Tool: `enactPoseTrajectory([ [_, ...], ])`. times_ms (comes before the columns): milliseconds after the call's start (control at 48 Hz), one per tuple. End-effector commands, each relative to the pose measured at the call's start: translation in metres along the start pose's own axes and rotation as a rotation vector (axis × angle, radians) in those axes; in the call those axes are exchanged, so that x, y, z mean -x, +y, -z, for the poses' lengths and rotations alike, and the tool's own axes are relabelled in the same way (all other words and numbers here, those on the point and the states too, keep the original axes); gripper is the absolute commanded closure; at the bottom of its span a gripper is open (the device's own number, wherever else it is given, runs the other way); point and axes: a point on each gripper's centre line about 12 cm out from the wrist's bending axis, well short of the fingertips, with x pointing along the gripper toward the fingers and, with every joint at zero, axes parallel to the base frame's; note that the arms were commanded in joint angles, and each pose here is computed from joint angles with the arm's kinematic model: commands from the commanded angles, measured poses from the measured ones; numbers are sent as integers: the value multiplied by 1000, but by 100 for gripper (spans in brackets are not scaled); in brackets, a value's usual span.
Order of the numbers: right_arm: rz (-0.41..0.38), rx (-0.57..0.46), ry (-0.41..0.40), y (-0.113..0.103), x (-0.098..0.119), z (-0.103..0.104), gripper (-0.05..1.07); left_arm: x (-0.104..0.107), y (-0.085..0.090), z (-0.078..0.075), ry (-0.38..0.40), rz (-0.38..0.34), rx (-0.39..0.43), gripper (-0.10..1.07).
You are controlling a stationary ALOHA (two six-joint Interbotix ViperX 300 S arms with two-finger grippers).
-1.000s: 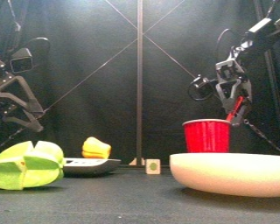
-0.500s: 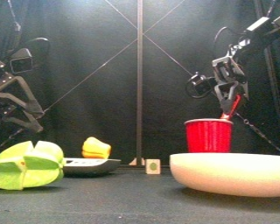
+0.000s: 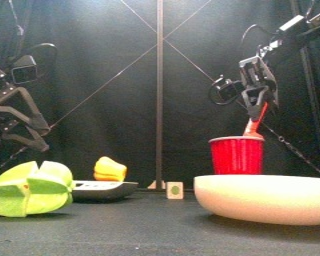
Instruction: Grab knife
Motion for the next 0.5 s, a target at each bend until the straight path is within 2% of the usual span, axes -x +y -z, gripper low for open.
enactPoseTrajectory([
  [0, 0, 52, -72, 12, 21, -5, 68, -1, -2, -3, -9, 3, 3, 1],
  [125, 13, 74, -100, 14, 29, -3, 68, -1, -2, -3, -8, 3, 2, 1],
  [479, 14, 92, -126, 16, 36, 5, 68, -1, -2, -3, -9, 3, 3, 1],
])
